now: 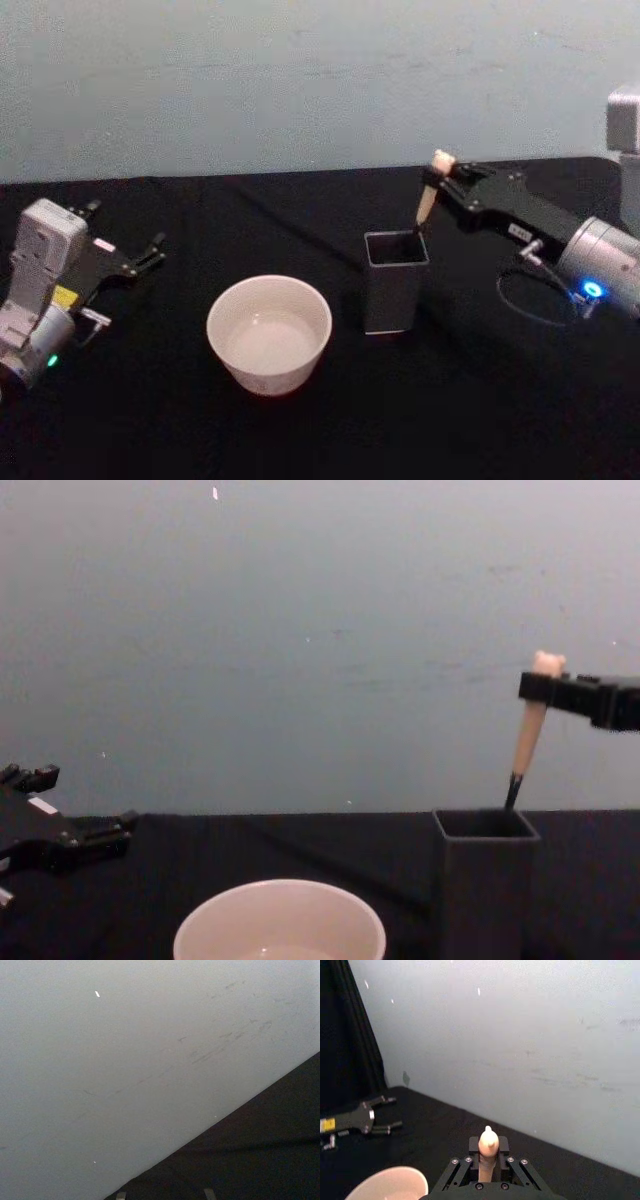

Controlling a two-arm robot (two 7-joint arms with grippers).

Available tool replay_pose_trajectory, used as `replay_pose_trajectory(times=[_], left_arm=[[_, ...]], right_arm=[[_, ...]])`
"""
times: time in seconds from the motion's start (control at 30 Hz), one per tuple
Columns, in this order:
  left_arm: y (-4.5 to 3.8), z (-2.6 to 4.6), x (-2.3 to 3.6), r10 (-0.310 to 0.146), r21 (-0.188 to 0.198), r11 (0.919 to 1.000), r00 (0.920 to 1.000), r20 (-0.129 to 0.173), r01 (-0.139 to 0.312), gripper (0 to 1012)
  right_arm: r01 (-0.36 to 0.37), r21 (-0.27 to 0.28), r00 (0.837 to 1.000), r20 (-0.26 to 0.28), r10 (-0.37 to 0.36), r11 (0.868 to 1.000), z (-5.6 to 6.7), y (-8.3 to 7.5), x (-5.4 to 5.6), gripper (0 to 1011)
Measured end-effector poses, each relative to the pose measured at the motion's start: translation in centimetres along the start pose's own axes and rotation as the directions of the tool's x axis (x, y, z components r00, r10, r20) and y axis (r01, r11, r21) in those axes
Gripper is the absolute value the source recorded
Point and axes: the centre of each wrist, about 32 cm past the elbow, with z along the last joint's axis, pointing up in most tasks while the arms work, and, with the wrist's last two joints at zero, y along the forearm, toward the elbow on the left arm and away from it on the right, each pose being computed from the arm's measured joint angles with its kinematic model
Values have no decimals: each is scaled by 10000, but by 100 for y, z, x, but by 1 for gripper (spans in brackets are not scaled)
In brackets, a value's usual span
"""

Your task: Pick up the stirring spoon with one hand, stir inside the cup, then place it back in its original position.

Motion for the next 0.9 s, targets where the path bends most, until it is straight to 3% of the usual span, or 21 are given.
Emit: replay_pose_trajectory(times=[0.5, 0.7, 0.9], left_arm=[[0, 0, 0, 0, 0, 10000, 10000, 0, 0, 1001], [0, 0, 0, 0, -1, 10000, 10000, 0, 0, 1001], [0, 0, 0, 0, 0, 10000, 10000, 0, 0, 1001]], right_arm=[[-60, 1491, 9987, -482, 134, 9888, 297, -16, -70, 212], [-277, 1630, 9973, -630, 385, 9862, 305, 56, -146, 212], [-684, 1391, 9938, -777, 797, 9879, 217, 163, -264, 212]])
